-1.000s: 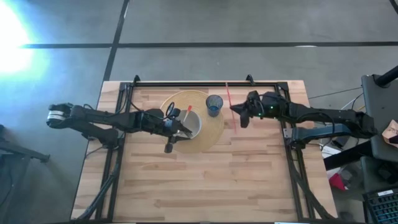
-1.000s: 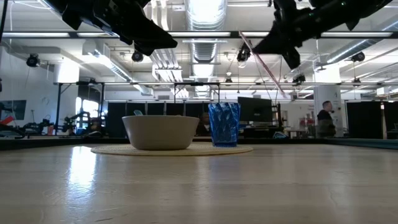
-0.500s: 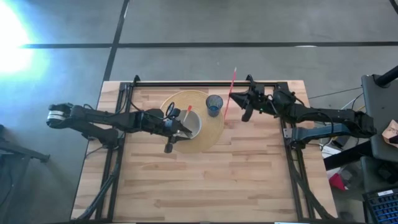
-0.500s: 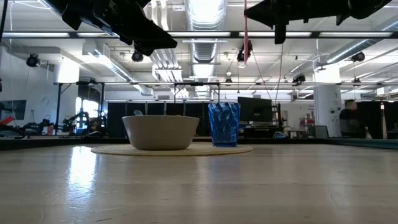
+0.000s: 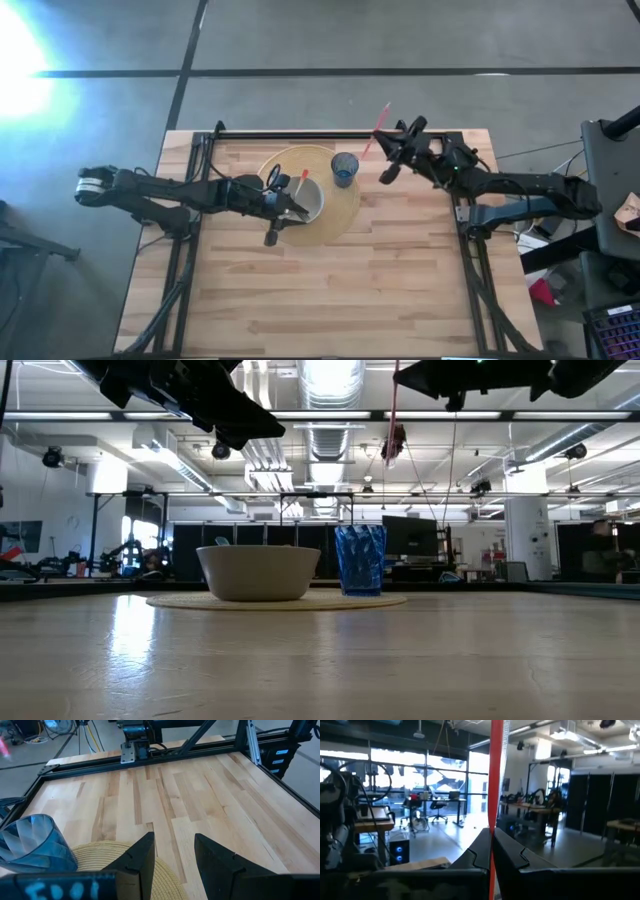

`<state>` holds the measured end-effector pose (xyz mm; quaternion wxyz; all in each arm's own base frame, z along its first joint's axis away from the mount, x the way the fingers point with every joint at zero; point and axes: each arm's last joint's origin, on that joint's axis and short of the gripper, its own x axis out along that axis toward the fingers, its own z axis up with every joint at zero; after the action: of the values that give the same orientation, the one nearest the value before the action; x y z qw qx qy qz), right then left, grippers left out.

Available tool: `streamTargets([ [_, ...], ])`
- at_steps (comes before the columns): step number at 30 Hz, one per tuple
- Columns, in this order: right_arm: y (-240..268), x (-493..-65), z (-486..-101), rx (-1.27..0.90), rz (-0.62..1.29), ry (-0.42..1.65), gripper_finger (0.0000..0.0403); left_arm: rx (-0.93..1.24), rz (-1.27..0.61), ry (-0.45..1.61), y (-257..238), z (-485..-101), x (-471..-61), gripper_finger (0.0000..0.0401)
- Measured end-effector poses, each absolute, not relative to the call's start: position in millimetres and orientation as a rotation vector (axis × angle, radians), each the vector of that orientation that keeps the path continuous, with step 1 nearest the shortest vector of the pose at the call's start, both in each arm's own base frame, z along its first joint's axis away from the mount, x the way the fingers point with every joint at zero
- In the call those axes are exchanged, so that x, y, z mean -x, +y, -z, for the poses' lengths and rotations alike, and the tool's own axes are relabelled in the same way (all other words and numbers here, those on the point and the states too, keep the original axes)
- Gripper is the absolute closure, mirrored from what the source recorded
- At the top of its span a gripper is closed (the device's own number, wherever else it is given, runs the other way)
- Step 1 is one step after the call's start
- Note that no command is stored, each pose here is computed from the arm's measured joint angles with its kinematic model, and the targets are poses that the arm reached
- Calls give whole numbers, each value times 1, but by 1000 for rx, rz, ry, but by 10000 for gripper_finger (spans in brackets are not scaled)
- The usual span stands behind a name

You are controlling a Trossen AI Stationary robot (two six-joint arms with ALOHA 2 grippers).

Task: Pick & Place Utensil
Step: Put the orange straw into the blue cup

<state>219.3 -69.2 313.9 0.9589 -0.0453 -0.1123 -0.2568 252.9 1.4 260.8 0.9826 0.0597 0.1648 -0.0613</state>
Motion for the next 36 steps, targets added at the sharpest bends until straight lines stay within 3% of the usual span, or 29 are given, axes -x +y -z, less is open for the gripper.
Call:
streamTargets([
  [9,-81,-258,-282,215,527,-163,394,-120,123,331,1,-261,-253,268],
  [20,-98,-287,-254,89,537,-87,394,-120,123,332,2,-261,-253,268],
  [36,-108,-294,-221,-88,566,62,394,-111,122,332,1,-261,-253,268],
])
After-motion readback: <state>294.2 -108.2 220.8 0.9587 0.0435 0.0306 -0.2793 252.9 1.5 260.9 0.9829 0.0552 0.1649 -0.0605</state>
